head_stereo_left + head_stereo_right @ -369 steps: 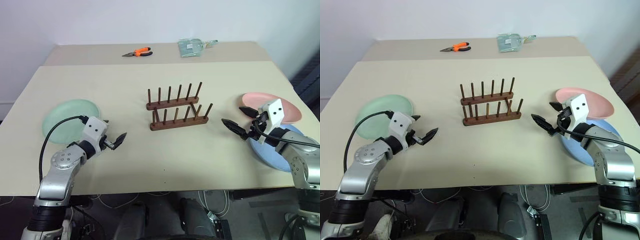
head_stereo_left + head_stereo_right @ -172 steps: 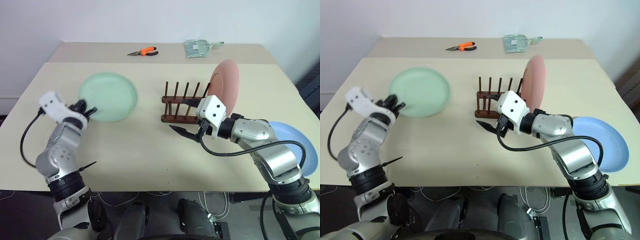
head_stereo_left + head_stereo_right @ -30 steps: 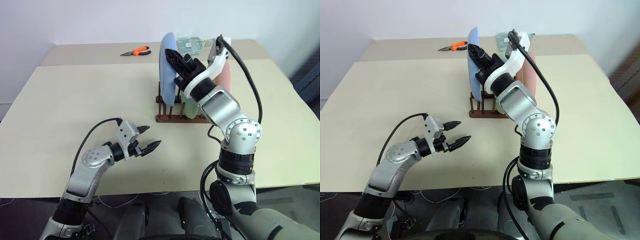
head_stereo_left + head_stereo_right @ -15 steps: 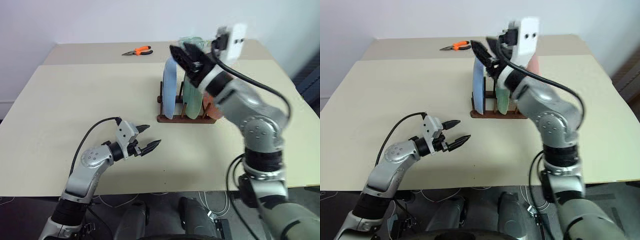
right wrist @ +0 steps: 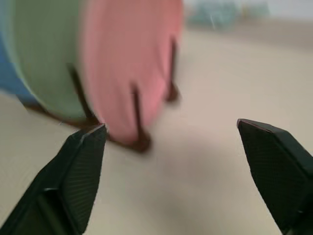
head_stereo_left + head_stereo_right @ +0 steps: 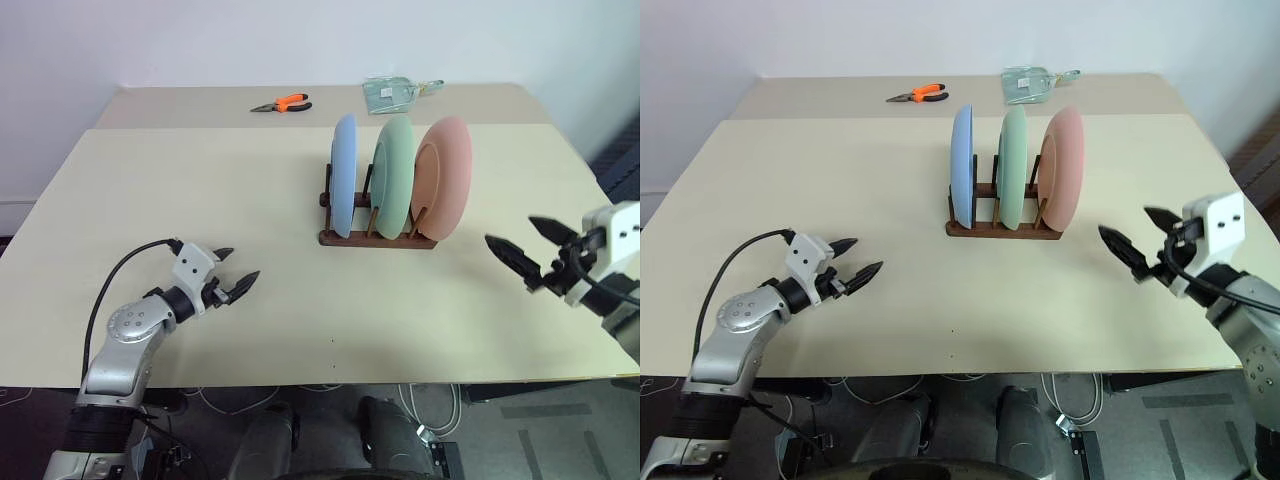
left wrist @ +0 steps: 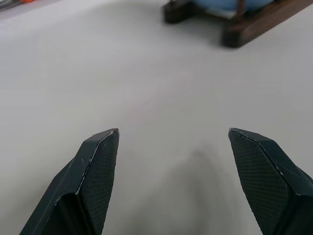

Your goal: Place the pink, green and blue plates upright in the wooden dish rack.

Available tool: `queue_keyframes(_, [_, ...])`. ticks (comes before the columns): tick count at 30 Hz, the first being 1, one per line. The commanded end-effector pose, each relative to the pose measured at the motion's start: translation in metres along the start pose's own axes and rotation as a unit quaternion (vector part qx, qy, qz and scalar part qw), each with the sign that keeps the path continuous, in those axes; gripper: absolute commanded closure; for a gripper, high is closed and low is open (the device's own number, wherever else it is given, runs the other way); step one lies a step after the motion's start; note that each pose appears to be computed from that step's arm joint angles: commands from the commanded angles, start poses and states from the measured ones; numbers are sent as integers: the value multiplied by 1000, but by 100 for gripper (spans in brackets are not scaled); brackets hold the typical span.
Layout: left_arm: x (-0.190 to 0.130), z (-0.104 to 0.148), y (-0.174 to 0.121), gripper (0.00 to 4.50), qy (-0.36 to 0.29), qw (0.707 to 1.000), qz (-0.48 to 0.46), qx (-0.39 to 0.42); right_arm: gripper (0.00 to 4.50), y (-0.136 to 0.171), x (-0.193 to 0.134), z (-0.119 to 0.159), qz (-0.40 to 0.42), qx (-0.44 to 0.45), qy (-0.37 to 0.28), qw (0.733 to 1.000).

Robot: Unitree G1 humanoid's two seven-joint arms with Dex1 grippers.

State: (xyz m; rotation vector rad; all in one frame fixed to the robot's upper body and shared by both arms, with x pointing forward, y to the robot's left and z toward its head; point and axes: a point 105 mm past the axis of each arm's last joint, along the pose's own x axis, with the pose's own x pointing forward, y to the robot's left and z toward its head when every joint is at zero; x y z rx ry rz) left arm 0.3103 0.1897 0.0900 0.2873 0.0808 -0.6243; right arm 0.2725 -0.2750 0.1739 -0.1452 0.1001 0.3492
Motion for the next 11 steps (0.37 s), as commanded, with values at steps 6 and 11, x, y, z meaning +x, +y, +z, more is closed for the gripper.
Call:
queue_keyframes(6, [-4,1,8,81,-15,999,32,28,4,-10,18,-32,-6,-87,37,996])
queue_keyframes(11, [-4,-2,9,81,-16,998,54,31,4,-18,30,-46,-17,-108,45,993])
